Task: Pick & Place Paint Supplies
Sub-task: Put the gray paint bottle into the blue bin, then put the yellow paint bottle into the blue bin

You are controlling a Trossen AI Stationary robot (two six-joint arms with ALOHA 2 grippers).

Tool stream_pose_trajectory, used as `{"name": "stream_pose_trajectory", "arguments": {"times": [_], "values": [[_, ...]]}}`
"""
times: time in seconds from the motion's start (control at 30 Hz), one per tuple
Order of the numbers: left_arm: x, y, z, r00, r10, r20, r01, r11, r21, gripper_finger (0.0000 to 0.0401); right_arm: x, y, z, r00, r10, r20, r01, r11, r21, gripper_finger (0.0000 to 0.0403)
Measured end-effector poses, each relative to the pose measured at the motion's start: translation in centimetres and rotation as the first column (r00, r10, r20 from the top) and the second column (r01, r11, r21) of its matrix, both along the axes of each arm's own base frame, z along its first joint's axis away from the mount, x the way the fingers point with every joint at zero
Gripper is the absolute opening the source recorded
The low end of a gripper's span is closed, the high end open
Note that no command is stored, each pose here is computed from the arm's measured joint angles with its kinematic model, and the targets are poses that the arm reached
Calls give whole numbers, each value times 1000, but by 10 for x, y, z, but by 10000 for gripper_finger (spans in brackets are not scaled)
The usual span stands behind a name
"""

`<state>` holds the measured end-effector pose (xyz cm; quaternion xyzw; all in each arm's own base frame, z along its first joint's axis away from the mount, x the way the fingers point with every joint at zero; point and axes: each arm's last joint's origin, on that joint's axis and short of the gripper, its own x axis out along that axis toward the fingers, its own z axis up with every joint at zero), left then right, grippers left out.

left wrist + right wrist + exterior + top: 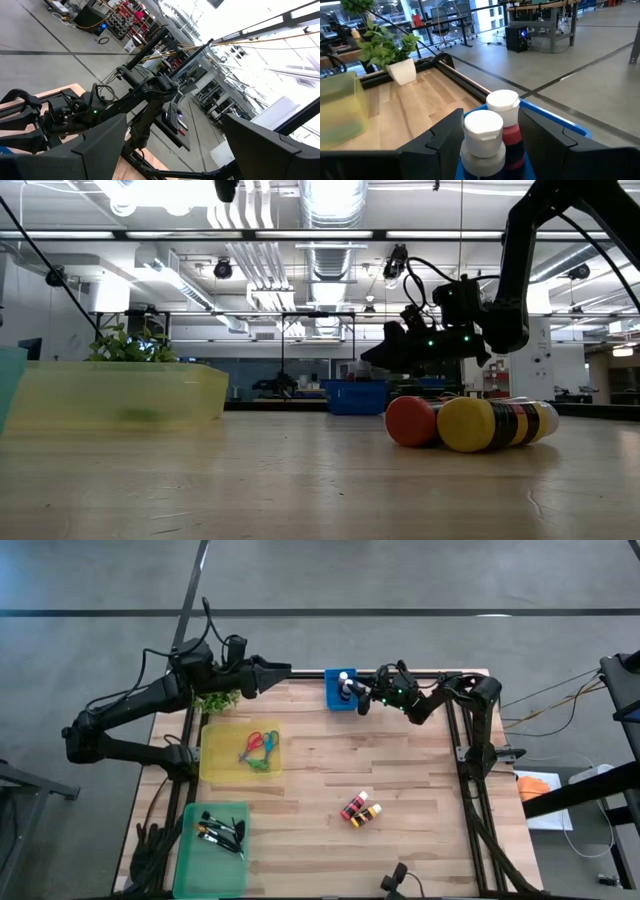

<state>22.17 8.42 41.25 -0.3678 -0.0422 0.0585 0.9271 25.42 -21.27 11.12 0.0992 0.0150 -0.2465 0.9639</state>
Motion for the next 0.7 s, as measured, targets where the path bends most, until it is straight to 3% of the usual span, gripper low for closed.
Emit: {"name": "stream_pose_trajectory", "arguments": {"times": [0.47, 0.7], "values": [[0, 0, 1, 1000, 1, 5, -1, 1000, 9, 342, -1, 3, 18, 996, 69, 62, -67, 997, -25, 189], [0, 0, 1, 1000, 1, 8, -2, 1000, 29, 342, -5, 12, 33, 995, 73, -69, -70, 996, 47, 169]]}}
